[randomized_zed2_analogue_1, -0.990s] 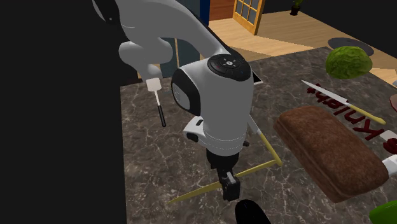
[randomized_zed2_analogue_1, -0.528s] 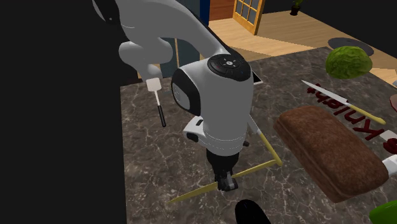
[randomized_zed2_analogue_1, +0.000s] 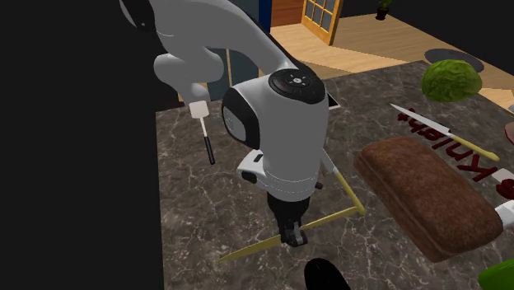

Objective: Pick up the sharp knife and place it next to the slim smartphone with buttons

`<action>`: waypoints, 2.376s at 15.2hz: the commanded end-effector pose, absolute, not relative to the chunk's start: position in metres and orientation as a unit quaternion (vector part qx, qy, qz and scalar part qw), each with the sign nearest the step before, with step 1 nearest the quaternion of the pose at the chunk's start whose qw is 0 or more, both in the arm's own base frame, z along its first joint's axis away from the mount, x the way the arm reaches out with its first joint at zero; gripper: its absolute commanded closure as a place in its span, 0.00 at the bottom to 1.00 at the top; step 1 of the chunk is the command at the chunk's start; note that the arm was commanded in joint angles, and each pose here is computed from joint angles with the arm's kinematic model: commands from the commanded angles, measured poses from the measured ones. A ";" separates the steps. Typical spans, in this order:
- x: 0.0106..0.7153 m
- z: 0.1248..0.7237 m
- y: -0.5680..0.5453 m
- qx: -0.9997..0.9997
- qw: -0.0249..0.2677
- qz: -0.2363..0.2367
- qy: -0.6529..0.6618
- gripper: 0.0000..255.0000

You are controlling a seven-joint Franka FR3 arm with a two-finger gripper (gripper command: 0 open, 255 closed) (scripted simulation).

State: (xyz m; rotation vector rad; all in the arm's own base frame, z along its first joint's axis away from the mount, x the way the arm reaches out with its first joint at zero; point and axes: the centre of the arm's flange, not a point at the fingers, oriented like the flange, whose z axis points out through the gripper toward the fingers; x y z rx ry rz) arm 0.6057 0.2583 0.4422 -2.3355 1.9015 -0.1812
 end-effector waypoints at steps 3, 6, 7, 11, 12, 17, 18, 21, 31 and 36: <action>0.605 0.461 0.258 -0.773 0.062 -0.060 0.629 1.00; 0.605 0.477 0.258 -0.773 0.062 -0.060 0.629 1.00; 0.605 0.482 0.258 -0.773 0.062 -0.060 0.629 1.00; 0.605 0.504 0.258 -0.773 0.062 -0.060 0.629 1.00; 0.605 0.509 0.258 -0.773 0.062 -0.060 0.629 1.00; 0.605 0.535 0.258 -0.773 0.062 -0.060 0.629 1.00; 0.605 0.541 0.258 -0.773 0.062 -0.060 0.629 1.00; 0.605 0.556 0.258 -0.773 0.062 -0.060 0.629 1.00; 0.513 0.568 0.261 -0.773 0.062 -0.060 0.629 1.00; 0.447 0.568 0.263 -0.773 0.062 -0.060 0.629 1.00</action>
